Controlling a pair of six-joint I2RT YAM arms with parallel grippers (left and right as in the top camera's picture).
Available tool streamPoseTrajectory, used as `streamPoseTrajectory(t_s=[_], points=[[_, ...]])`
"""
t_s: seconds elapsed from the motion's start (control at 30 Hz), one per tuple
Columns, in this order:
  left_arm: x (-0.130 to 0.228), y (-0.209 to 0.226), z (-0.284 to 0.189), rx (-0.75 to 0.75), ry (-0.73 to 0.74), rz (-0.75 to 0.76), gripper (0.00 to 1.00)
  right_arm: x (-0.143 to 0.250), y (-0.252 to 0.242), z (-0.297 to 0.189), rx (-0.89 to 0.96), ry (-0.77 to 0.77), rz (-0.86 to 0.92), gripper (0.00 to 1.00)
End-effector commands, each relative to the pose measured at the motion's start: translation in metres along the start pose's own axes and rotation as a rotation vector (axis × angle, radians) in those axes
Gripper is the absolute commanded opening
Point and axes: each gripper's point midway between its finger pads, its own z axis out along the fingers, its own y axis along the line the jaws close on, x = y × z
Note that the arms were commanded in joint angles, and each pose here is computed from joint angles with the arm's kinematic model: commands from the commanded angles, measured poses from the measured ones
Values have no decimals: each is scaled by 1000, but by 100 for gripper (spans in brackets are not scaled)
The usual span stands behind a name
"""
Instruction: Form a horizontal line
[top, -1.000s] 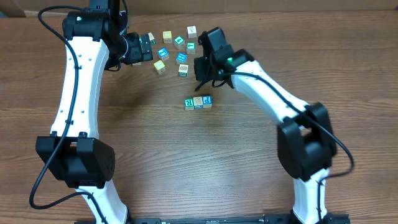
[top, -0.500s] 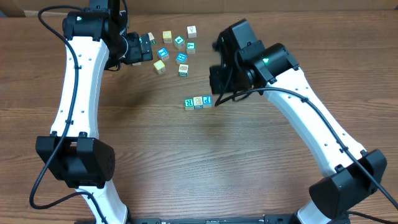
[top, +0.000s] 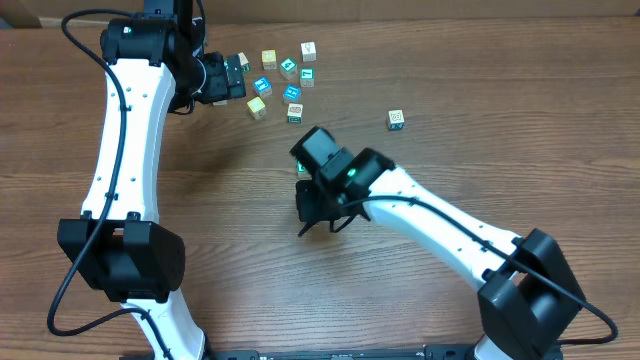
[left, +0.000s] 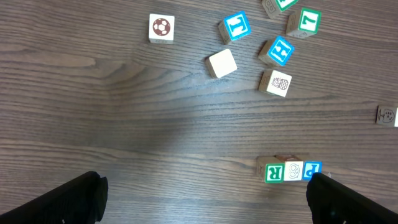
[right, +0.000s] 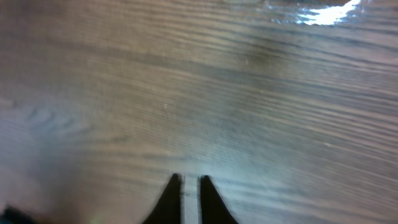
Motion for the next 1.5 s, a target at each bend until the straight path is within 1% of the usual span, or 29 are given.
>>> streamPoseTrajectory(t_s=[0.0,0.07,0.17,0.23,0.3,0.5,0.7,0.73,0.77,0.8,0.87,0.97,1.07,1.13,1.2,1.3,1.37,1.47], points=[[-1,-2,1,-4,-3,-3,100,-10,2,8,23,-103,43,4],[-1,-2,1,-4,-3,-3,100,-18,8,15,-13,-157,34,4],[-1,-2,1,-4,-3,-3,100,-24,-1,24,9,-211,46,4],[-1,-2,1,-4,-3,-3,100,-22,-19,33,60,-244,122,4],[-1,-2,1,-4,-3,-3,100,-20,-25,39,67,-260,155,4],[-1,-2,1,-4,-3,-3,100,-20,-28,57,2,-323,155,4],[-1,-2,1,-4,-3,-3,100,-20,-30,62,-19,-352,155,4],[-1,-2,1,-4,-3,-3,100,-20,-30,62,-19,-352,155,6],[-1,-2,1,-4,-3,-3,100,-20,-30,62,-19,-352,155,15],[-1,-2,1,-4,-3,-3,100,-20,-31,62,-13,-353,154,18],[-1,-2,1,-4,-3,-3,100,-24,-36,60,3,-370,157,4],[-1,-2,1,-4,-3,-3,100,-40,-32,42,-16,-411,122,4],[-1,-2,1,-4,-3,-3,100,-67,-3,-21,-98,-529,69,4],[-1,-2,1,-4,-3,-3,100,-75,7,-53,-121,-563,67,4],[-1,-2,1,-4,-3,-3,100,-76,5,-65,-95,-540,76,4],[-1,-2,1,-4,-3,-3,100,-72,-5,-62,-62,-509,97,4],[-1,-2,1,-4,-3,-3,100,-68,-10,-47,-39,-466,96,4],[-1,-2,1,-4,-3,-3,100,-54,-10,-9,-11,-371,78,4]])
